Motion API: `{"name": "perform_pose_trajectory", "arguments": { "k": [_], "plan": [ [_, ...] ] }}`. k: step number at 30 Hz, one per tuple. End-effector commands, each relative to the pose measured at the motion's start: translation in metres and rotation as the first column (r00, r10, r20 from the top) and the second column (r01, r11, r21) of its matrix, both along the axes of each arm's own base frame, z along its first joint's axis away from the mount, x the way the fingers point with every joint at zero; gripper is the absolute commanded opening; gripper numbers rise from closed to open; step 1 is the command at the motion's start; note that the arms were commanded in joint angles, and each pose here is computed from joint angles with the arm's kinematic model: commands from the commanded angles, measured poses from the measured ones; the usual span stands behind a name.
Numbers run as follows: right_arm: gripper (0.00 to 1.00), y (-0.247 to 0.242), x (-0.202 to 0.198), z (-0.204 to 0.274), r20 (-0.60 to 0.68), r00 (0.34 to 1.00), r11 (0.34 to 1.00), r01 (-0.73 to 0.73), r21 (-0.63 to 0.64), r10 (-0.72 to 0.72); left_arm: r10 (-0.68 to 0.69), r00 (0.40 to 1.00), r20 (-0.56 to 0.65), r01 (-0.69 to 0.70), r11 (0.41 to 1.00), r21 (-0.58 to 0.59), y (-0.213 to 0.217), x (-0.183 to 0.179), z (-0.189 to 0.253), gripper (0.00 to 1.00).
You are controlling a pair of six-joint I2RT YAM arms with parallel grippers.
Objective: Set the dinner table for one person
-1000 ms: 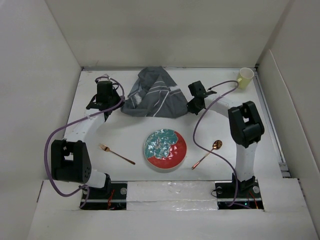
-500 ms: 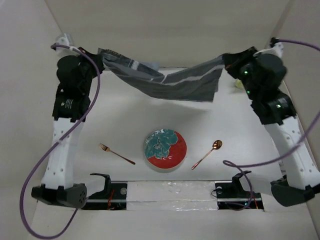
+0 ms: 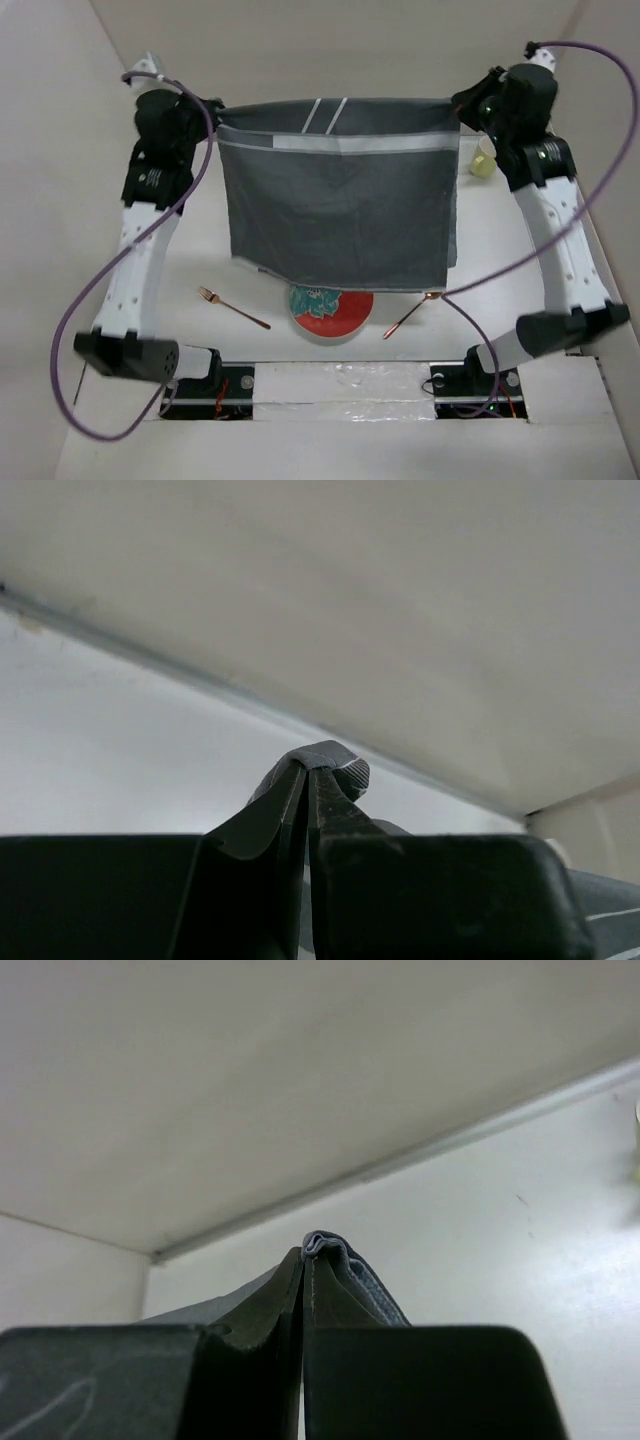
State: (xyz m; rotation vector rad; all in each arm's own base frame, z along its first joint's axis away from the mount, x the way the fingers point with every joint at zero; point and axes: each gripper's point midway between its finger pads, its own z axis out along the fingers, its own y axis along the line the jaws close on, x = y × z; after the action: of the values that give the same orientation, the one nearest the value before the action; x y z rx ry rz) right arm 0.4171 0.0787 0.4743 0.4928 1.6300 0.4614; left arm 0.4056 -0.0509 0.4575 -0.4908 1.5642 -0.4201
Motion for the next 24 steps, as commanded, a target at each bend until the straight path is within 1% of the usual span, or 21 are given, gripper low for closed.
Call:
{"name": "perform_pose_trajectory", "arguments": {
  "k": [1,2,3,4,5,6,7,9,10,11,12,14,15,16,17,18,19,20,21,22,24],
  "plan": [
    [0.0,-0.003,0.043,-0.008,-0.023,0.999,0.999,-0.045,-0.021,0.044,0.001,0.998,-0.069,-0.002,1.0,-0.005,-0.002,0.043,-0.027,0.0],
    [0.0,0.0,0.051,-0.006,-0.017,0.998,0.998,-0.054,-0.019,0.053,0.011,0.997,-0.07,-0.012,1.0,-0.017,0.001,0.051,-0.025,0.0],
    [0.0,0.003,0.061,-0.008,-0.025,0.998,0.998,-0.064,-0.019,0.064,0.009,0.995,-0.099,-0.011,1.0,-0.019,-0.002,0.068,-0.035,0.0],
    [0.0,0.005,0.061,0.022,0.04,0.997,0.997,-0.071,-0.013,0.071,0.009,0.999,-0.054,-0.01,0.999,-0.031,-0.003,0.072,-0.012,0.0],
    [0.0,0.008,0.081,0.004,-0.011,0.997,0.997,-0.074,-0.012,0.074,0.005,0.999,-0.051,-0.007,0.999,-0.04,-0.004,0.076,-0.009,0.0],
    [0.0,0.01,0.086,0.01,0.001,0.997,0.997,-0.077,-0.007,0.077,-0.002,0.999,-0.053,-0.001,0.998,-0.056,-0.007,0.086,-0.009,0.0],
    [0.0,0.007,0.09,0.017,0.016,0.997,0.997,-0.076,-0.001,0.076,-0.013,1.0,0.0,0.013,0.997,-0.071,-0.007,0.086,0.015,0.0],
    [0.0,0.007,0.095,0.042,0.078,0.993,0.996,-0.088,0.022,0.086,-0.012,1.0,0.026,0.014,0.995,-0.097,-0.002,0.094,0.027,0.0],
    [0.0,0.002,0.095,0.049,0.099,0.992,0.996,-0.087,0.034,0.083,-0.026,0.998,0.056,0.032,0.993,-0.11,-0.002,0.092,0.041,0.0],
    [0.0,-0.006,0.096,0.056,0.12,0.991,0.996,-0.072,0.051,0.066,-0.029,0.997,0.067,0.037,0.992,-0.119,0.001,0.091,0.046,0.0],
    [0.0,0.002,0.092,0.058,0.128,0.985,0.991,-0.123,0.057,0.115,-0.031,0.996,0.083,0.042,0.991,-0.127,0.003,0.088,0.051,0.0],
    [0.0,0.0,0.092,0.053,0.131,0.984,0.99,-0.132,0.055,0.124,-0.081,0.993,0.084,0.094,0.984,-0.154,0.003,0.088,0.038,0.0],
    [0.0,0.002,0.09,0.024,0.062,0.989,0.989,-0.141,0.054,0.137,-0.094,0.989,0.109,0.112,0.98,-0.164,0.005,0.073,0.043,0.0],
    [0.0,0.002,0.089,0.006,0.022,0.99,0.988,-0.144,0.051,0.143,-0.101,0.993,0.054,0.11,0.977,-0.184,0.009,0.078,0.0,0.0],
    [0.0,0.003,0.089,-0.004,0.023,0.989,0.988,-0.149,0.042,0.148,-0.107,0.993,0.039,0.113,0.975,-0.189,0.008,0.075,-0.018,0.0],
    [0.0,0.001,0.094,-0.072,-0.11,0.982,0.988,-0.148,0.05,0.153,-0.101,0.994,0.03,0.105,0.975,-0.194,0.012,0.062,-0.03,0.0],
    [0.0,0.001,0.081,-0.078,-0.109,0.981,0.987,-0.156,0.05,0.16,-0.129,0.99,-0.047,0.117,0.971,-0.208,0.007,0.062,-0.083,0.0],
    [0.0,0.004,0.08,-0.094,-0.116,0.978,0.984,-0.171,0.052,0.176,-0.133,0.987,-0.088,0.111,0.97,-0.216,0.01,0.059,-0.109,0.0],
    [0.0,0.002,0.073,-0.143,-0.195,0.962,0.981,-0.179,0.069,0.19,-0.14,0.978,-0.155,0.103,0.968,-0.229,0.008,0.048,-0.154,0.0],
    [0.0,0.002,0.068,-0.17,-0.251,0.949,0.982,-0.175,0.075,0.189,-0.148,0.968,-0.201,0.099,0.967,-0.237,0.007,0.044,-0.185,0.0],
    [0.0,0.005,0.062,-0.212,-0.315,0.927,0.979,-0.184,0.091,0.204,-0.168,0.95,-0.264,0.099,0.961,-0.258,0.005,0.036,-0.232,0.0]
  ]
}}
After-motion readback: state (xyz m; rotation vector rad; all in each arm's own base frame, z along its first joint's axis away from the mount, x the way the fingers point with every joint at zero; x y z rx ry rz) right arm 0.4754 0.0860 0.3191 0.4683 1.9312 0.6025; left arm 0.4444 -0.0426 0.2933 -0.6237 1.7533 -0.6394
